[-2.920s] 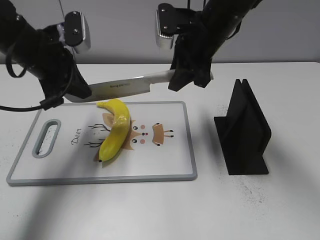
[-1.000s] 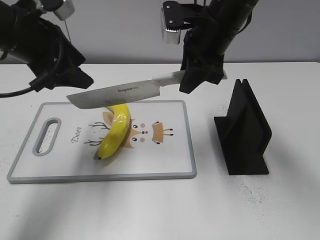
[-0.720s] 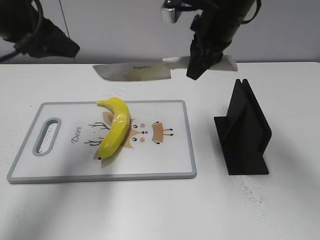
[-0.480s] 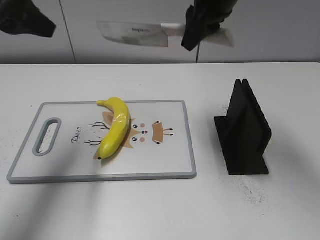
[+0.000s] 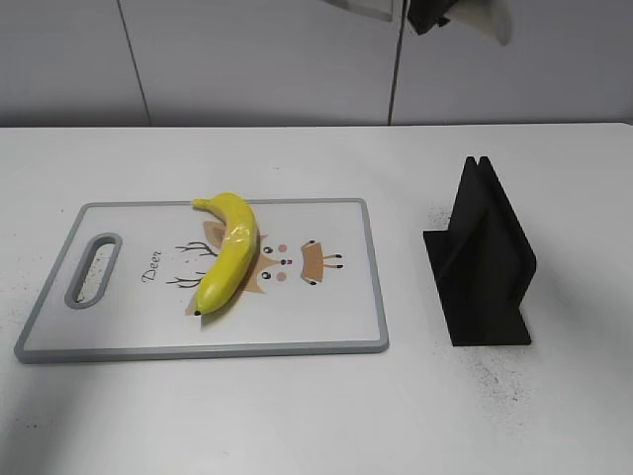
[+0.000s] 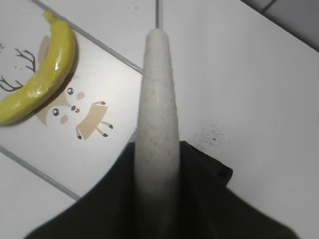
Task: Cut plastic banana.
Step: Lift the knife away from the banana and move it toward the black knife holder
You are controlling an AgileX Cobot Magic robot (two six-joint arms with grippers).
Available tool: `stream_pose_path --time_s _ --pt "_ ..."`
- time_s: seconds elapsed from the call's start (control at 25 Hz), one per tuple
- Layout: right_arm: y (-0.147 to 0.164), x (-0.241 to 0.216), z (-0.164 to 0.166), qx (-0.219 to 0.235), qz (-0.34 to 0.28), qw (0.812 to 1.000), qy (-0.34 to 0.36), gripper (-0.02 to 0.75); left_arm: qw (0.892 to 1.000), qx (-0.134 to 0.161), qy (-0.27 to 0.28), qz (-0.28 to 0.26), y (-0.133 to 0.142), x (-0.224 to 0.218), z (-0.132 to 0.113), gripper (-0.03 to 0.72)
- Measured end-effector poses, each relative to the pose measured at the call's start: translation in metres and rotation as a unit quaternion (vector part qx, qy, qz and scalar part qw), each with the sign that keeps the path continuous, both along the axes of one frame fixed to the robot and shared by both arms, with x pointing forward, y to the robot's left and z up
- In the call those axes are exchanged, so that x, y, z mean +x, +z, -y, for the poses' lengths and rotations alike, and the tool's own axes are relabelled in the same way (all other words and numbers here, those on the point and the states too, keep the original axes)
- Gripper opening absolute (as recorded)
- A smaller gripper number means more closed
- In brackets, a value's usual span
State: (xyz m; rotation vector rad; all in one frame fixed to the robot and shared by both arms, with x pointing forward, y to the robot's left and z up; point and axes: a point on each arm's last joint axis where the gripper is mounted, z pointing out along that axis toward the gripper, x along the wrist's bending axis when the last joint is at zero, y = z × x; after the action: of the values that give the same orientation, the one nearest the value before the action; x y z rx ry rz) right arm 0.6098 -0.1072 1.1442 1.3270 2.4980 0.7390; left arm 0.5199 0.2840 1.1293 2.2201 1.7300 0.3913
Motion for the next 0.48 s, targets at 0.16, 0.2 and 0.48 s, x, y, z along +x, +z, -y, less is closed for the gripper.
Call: stream_pose_path --time_s 0.16,0.2,0.48 --pt "0.007 -0.019 0.01 0.012 -0.015 0.999 -0.035 0.16 0.999 0.011 0.031 -0.005 0.0 -0.009 -0.005 0.588" --pt "0.006 -0.025 0.013 0.012 -0.025 0.999 -0.044 0.16 0.999 0.01 0.034 -0.004 0.001 -0.015 -0.005 0.588" --pt "-0.013 -0.072 0.039 0.037 -0.033 0.992 -0.117 0.16 0.999 0.007 0.037 -0.003 -0.007 -0.073 -0.007 0.588"
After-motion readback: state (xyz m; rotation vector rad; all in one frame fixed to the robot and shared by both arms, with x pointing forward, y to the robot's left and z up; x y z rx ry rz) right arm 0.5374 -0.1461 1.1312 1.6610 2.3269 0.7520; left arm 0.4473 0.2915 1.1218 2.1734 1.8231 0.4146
